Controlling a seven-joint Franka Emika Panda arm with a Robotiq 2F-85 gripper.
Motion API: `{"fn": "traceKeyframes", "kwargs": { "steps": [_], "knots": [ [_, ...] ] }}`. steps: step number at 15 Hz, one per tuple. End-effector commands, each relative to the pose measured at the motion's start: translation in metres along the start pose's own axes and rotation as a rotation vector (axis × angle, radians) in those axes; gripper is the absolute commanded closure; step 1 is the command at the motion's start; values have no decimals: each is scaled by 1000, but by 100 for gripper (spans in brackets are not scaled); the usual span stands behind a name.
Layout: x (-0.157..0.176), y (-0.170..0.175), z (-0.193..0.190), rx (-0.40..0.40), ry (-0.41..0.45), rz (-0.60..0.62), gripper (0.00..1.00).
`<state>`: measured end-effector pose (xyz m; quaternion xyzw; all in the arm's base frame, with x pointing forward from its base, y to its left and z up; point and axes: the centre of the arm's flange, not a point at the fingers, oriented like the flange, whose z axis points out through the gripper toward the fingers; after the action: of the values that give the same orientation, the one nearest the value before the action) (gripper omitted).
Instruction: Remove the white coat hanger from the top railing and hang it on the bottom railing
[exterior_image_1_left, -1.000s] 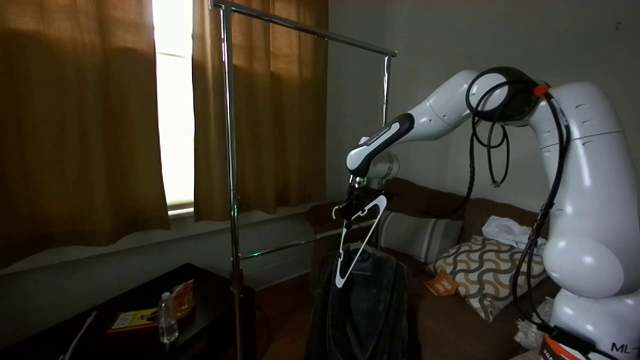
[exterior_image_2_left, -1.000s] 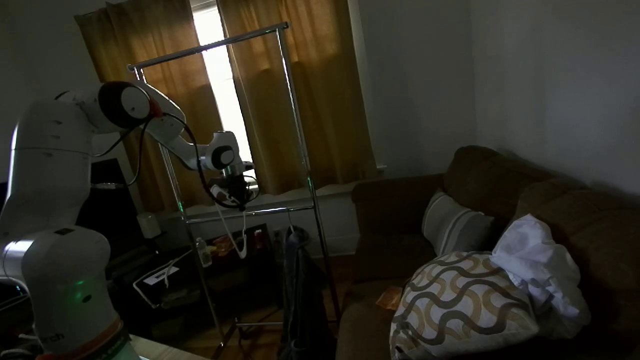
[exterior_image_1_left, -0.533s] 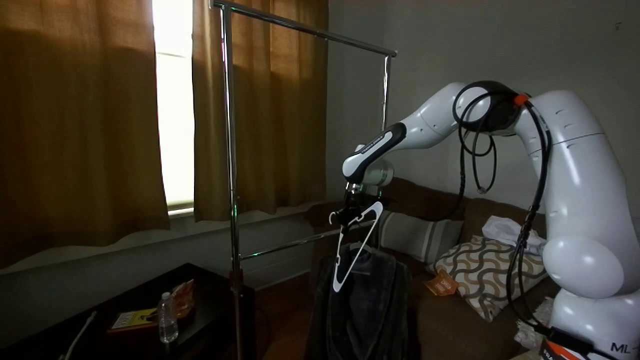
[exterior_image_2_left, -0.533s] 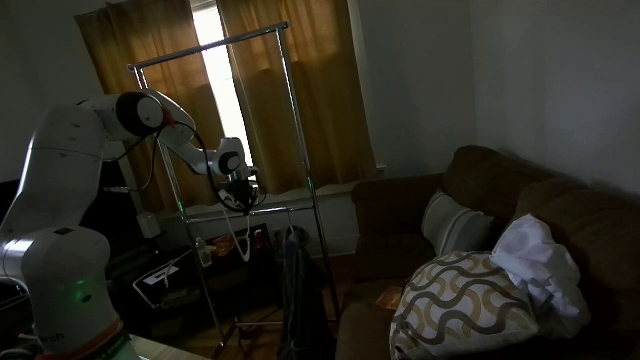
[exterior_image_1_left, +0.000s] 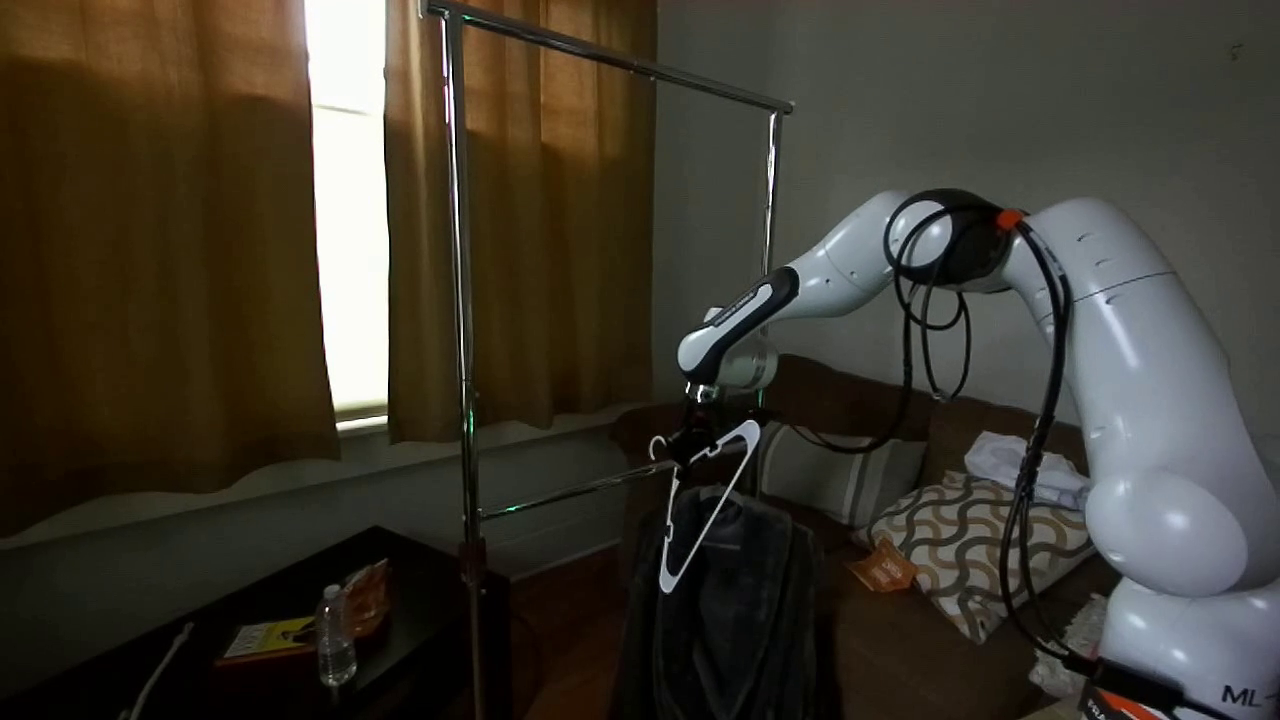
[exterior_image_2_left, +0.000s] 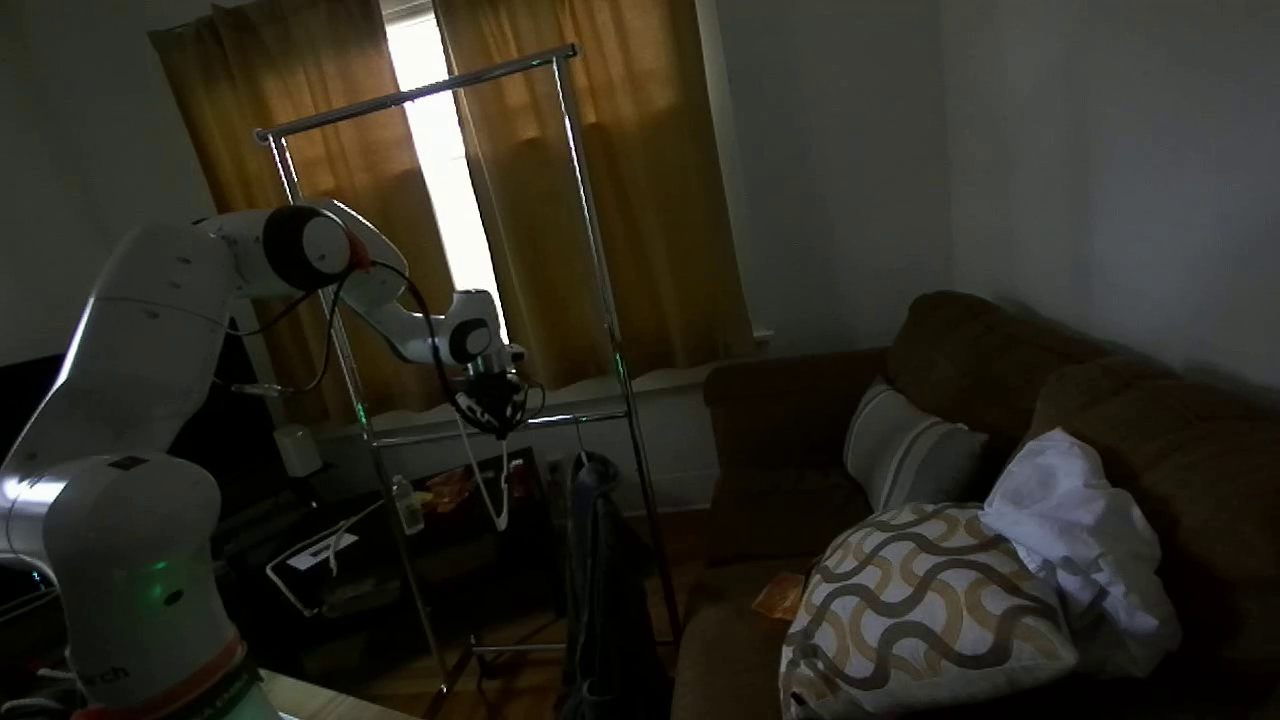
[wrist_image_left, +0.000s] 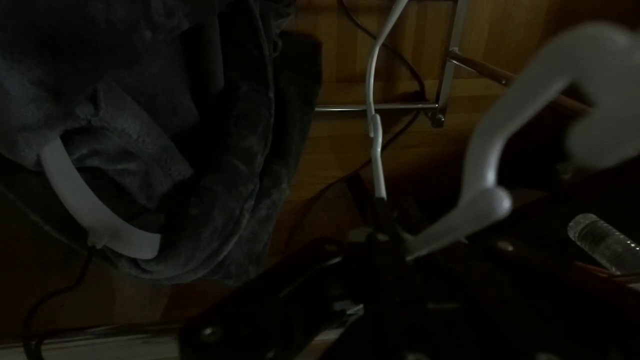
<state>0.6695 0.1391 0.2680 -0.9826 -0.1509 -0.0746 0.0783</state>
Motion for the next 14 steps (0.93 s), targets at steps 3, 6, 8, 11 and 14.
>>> {"fn": "traceKeyframes", "kwargs": {
  "steps": [3,6,8,11,14],
  "knots": [
    [16,9,24,7,18,-21,98],
    [20,13,35,7,24,-15,98],
    [20,17,41,3,27,-10,98],
    [20,22,47,0,24,-3,98],
    [17,25,50,-9,18,4,72]
  ]
}}
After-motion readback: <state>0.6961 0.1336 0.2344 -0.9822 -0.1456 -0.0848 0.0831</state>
